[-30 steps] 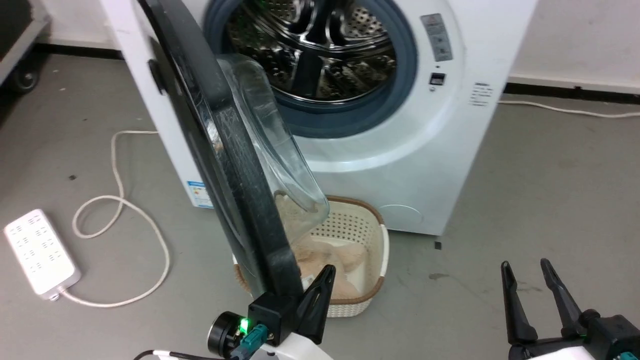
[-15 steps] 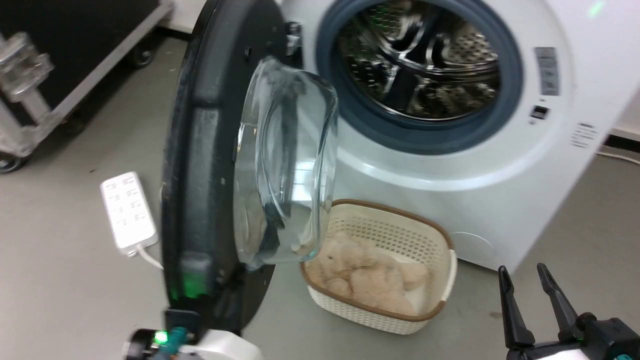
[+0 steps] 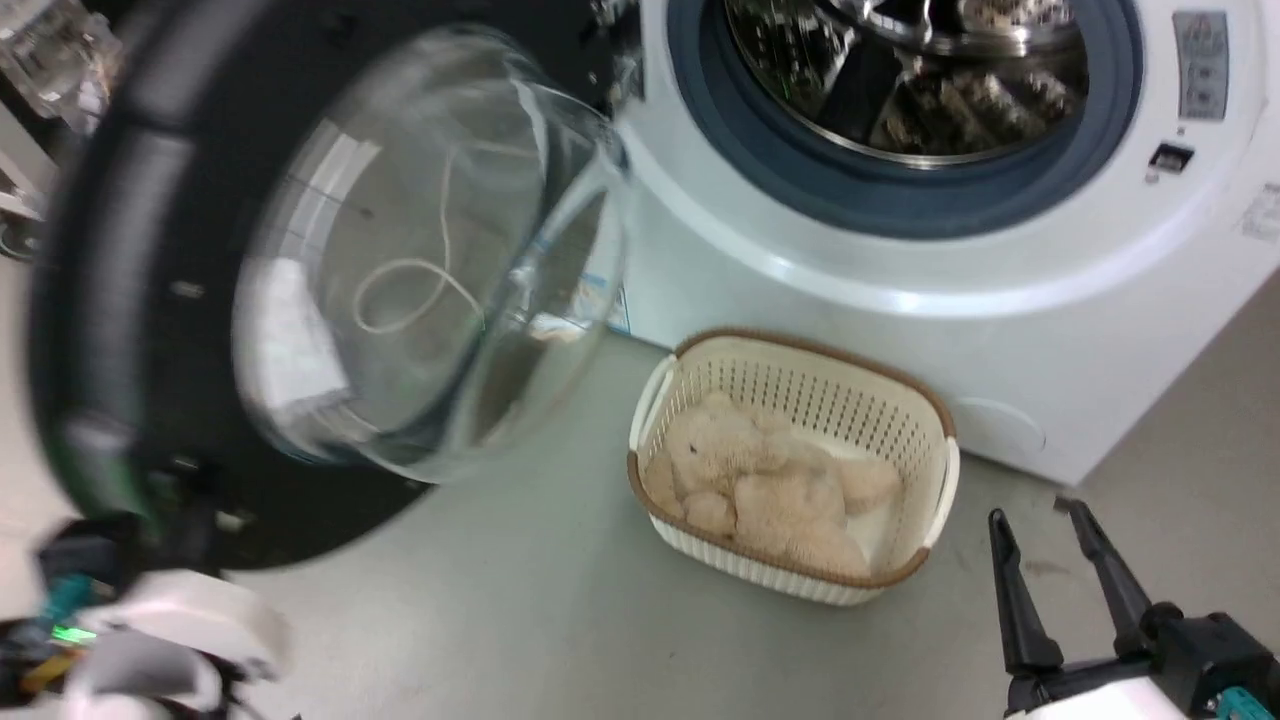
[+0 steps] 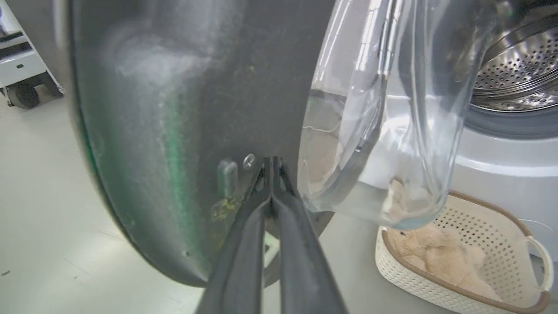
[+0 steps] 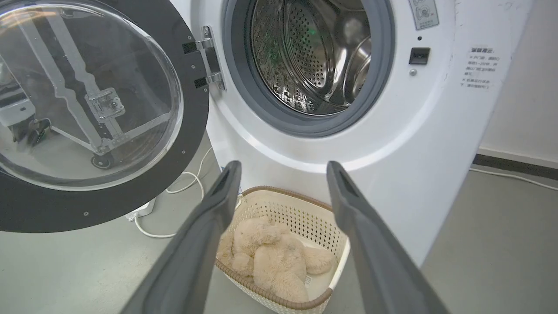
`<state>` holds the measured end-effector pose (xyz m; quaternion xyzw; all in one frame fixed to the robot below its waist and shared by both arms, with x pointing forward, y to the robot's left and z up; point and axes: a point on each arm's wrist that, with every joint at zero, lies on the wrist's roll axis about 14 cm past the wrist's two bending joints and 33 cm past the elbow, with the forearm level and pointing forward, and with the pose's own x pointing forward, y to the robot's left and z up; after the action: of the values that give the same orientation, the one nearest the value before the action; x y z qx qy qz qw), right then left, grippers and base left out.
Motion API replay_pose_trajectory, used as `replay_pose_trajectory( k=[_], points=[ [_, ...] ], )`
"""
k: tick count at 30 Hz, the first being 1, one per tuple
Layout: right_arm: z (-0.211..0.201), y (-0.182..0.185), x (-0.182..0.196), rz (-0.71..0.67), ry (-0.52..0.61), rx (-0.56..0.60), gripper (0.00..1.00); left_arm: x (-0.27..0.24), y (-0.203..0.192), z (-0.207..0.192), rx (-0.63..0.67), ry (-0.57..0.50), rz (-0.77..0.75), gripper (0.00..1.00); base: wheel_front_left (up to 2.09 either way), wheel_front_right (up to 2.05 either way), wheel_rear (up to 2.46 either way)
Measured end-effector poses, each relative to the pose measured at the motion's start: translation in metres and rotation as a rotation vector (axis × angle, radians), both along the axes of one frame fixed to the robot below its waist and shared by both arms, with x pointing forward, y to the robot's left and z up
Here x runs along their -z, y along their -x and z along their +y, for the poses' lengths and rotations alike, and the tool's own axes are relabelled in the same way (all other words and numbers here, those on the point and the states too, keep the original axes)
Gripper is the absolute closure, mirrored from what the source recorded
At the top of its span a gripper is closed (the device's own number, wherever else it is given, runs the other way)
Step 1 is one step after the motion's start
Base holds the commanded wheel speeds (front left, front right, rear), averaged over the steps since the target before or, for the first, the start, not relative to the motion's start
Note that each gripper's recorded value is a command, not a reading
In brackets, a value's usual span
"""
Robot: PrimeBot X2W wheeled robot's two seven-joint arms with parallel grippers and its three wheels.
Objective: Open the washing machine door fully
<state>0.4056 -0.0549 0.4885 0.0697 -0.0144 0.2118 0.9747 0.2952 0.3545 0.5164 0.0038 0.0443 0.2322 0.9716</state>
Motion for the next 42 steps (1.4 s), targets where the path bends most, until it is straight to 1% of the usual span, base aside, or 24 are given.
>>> replay_pose_trajectory(
  k=[2, 3, 4, 9, 16, 21, 24, 27, 35, 42],
  points=[
    [-0.002, -0.004, 0.006, 0.012, 0.010, 0.005, 0.00, -0.001, -0.002, 0.021, -0.028, -0.043, 0.036, 1.00, 0.00, 0.00, 0.00],
    [-0.002, -0.006, 0.009, 0.019, 0.015, 0.007, 0.00, -0.001, -0.004, 0.031, -0.042, -0.048, 0.045, 1.00, 0.00, 0.00, 0.00],
    [-0.006, -0.013, 0.015, 0.031, 0.027, 0.018, 0.00, -0.002, -0.012, 0.058, -0.078, -0.060, 0.073, 1.00, 0.00, 0.00, 0.00],
    [-0.014, -0.021, 0.025, 0.053, 0.035, 0.045, 0.00, 0.002, -0.021, 0.093, -0.131, -0.078, 0.126, 1.00, 0.00, 0.00, 0.00],
    [-0.025, -0.024, 0.030, 0.061, 0.045, 0.074, 0.00, 0.008, -0.033, 0.110, -0.148, -0.091, 0.126, 1.00, 0.00, 0.00, 0.00],
    [-0.031, -0.025, 0.018, 0.027, 0.045, 0.095, 0.00, -0.003, -0.036, 0.105, -0.122, -0.136, 0.048, 1.00, 0.00, 0.00, 0.00],
    [-0.036, -0.024, 0.009, 0.001, 0.045, 0.110, 0.00, -0.009, -0.042, 0.087, -0.080, -0.137, -0.018, 1.00, 0.00, 0.00, 0.00],
    [-0.040, -0.021, -0.004, -0.033, 0.042, 0.123, 0.00, -0.018, -0.050, 0.060, -0.007, -0.139, -0.083, 1.00, 0.00, 0.00, 0.00],
    [-0.066, -0.007, -0.040, -0.127, 0.030, 0.197, 0.00, -0.040, -0.060, -0.047, 0.216, -0.078, -0.259, 1.00, 0.00, 0.00, 0.00],
    [-0.098, 0.020, -0.052, -0.154, 0.032, 0.286, 0.00, -0.041, -0.056, -0.125, 0.372, -0.008, -0.315, 1.00, 0.00, 0.00, 0.00]
  ],
)
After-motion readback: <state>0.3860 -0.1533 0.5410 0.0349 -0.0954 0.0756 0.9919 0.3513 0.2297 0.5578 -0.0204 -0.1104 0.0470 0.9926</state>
